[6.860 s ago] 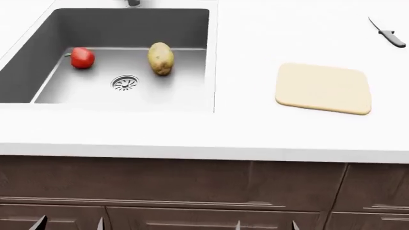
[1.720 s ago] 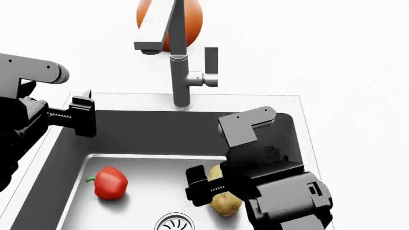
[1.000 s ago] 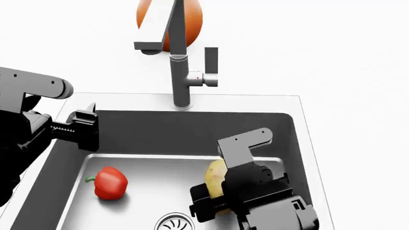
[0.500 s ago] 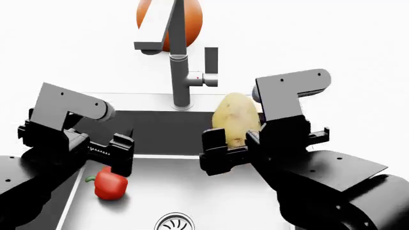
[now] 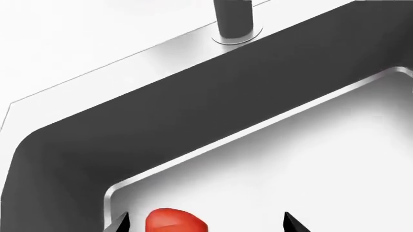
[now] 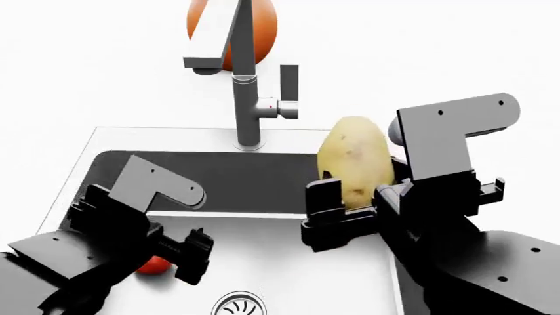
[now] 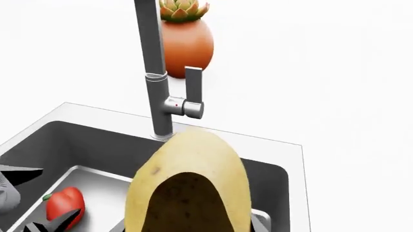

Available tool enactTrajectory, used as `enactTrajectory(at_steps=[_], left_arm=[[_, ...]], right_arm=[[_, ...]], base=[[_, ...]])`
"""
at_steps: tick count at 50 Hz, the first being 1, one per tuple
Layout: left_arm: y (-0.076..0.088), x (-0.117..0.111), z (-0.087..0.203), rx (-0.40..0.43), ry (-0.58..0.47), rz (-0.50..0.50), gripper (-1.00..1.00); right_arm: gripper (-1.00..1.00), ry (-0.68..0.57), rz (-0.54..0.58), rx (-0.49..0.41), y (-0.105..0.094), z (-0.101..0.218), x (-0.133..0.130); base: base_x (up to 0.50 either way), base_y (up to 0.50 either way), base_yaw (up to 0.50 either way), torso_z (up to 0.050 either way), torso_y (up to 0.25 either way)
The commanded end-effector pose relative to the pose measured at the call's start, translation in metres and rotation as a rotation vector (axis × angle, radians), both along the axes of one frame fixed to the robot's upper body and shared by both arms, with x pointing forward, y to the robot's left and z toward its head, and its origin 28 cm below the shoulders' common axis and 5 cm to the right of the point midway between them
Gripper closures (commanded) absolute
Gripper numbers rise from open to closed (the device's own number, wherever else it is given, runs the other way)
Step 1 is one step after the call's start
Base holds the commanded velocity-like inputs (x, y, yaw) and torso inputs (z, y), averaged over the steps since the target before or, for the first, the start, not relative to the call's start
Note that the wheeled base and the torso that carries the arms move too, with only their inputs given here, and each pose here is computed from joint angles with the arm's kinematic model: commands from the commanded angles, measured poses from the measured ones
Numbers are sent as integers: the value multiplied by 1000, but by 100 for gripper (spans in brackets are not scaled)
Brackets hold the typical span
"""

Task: Pick the vegetables from the sink and place them on the cutting board.

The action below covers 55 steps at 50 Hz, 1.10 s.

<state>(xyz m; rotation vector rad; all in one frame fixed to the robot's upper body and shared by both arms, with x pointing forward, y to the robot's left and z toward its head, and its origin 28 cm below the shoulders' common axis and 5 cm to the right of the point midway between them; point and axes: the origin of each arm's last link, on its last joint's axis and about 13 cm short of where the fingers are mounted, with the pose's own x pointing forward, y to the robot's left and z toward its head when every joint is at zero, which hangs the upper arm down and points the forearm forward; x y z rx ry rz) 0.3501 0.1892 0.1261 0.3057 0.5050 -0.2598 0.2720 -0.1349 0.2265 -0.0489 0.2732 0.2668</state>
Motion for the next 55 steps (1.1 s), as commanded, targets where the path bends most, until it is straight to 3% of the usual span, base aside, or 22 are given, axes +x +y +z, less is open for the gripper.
enactTrajectory(at_steps=[1, 4, 9, 13, 14, 15, 23, 27, 28, 33, 35, 36, 46, 48, 54, 55], left_arm=[[-1, 8, -14, 88, 33, -7, -100], [2, 7, -23, 150, 32, -1, -100], [2, -1, -45, 162, 23, 22, -100], [6, 5, -48, 143, 23, 62, -100], [5, 4, -48, 176, 0, 4, -100], [6, 5, -50, 137, 8, 57, -100], [1, 8, -52, 169, 24, 45, -100], [5, 9, -64, 182, 45, 65, -100], [4, 11, -68, 153, 40, 72, -100], [4, 16, -84, 210, 42, 69, -100], [5, 19, -81, 205, 29, 86, -100], [5, 19, -81, 246, 23, 70, -100], [12, 15, -88, 256, 42, 140, -100], [13, 13, -89, 310, 60, 148, -100], [10, 13, -89, 274, 65, 141, -100], [10, 14, -89, 277, 58, 137, 100]], right_arm=[[100, 2, 8, -14, -3, -5, -7], [100, 1, 8, -11, -3, -5, -7], [100, 10, 12, -4, -3, -11, -8], [100, 12, 14, 0, -3, -11, -10], [100, 11, 15, 1, -2, -11, -11], [100, 11, 16, 1, -2, -11, -11], [100, 27, 29, 11, 0, -19, -11], [100, 34, 28, 18, 0, -23, -12], [100, 35, 28, 19, 0, -24, -12], [100, 51, 33, 28, 1, -31, -11], [100, 61, 45, 31, 3, -34, -13], [100, 64, 47, 31, 4, -35, -13], [100, 80, 60, 43, 5, -42, -14], [100, 78, 59, 43, 5, -41, -14], [100, 80, 57, 48, 4, -42, -16], [100, 80, 57, 48, 4, -42, -16]], base=[[0, 0, 0, 0, 0], [0, 0, 0, 0, 0], [0, 0, 1, 0, 0], [0, 0, 0, 0, 0], [0, 0, 0, 0, 0], [0, 0, 0, 0, 0], [0, 0, 0, 0, 0], [0, 0, 0, 0, 0], [0, 0, 0, 0, 0], [0, 0, 0, 0, 0], [0, 0, 0, 0, 0], [0, 0, 0, 0, 0], [0, 0, 0, 0, 0], [0, 0, 0, 0, 0], [3, 0, 0, 0, 0], [0, 0, 0, 0, 0]])
